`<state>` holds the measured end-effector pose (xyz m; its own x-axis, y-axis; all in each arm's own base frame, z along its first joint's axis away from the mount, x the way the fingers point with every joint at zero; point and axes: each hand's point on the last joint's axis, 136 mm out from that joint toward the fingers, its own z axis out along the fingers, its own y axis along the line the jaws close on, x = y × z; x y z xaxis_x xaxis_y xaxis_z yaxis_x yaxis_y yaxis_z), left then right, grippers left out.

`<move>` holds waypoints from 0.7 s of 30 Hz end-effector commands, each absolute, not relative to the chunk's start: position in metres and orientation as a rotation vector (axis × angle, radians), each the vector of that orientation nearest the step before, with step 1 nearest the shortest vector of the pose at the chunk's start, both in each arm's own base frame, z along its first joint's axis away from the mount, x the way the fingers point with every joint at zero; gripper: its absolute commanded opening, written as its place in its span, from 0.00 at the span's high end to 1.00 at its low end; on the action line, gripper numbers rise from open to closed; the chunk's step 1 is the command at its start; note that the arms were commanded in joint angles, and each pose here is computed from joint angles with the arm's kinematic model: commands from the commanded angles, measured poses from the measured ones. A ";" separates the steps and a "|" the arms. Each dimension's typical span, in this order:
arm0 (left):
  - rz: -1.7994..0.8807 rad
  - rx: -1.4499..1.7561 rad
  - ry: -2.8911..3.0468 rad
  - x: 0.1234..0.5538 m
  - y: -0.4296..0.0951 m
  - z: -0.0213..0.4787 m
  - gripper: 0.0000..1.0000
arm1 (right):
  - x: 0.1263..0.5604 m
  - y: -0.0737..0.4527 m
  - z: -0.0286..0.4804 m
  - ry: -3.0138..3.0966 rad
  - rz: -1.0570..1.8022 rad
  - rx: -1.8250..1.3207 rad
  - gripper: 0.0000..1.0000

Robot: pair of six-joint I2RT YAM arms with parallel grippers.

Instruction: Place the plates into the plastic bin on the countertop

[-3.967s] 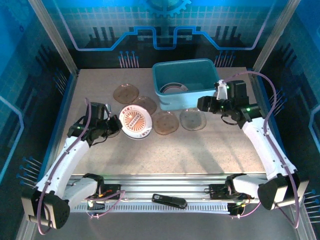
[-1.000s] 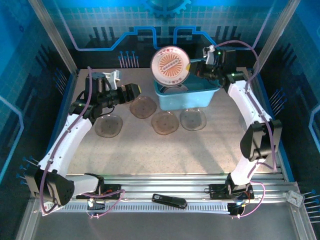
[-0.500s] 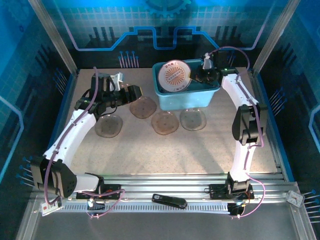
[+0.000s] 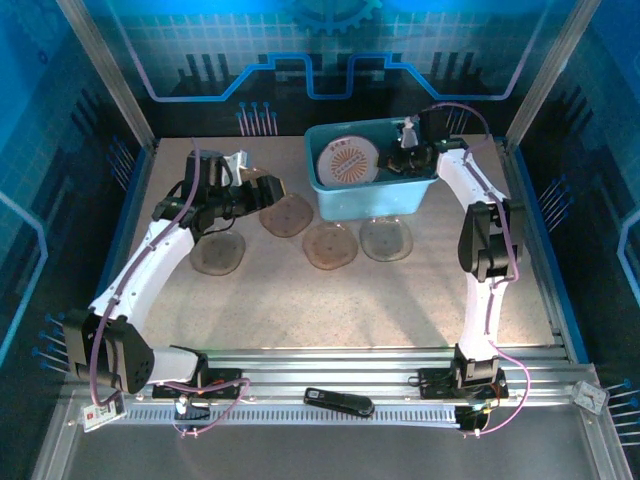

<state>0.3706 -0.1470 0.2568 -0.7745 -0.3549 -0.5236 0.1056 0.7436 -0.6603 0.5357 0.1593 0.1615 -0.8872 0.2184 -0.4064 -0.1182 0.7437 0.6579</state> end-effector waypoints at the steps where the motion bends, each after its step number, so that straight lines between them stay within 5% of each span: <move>1: -0.914 -0.180 2.285 0.373 -0.145 0.254 0.21 | 0.540 0.160 0.166 2.477 0.980 0.050 1.00; 21: -0.858 -0.208 2.301 0.367 -0.137 0.247 0.21 | 0.541 0.160 0.120 2.606 0.930 0.061 1.00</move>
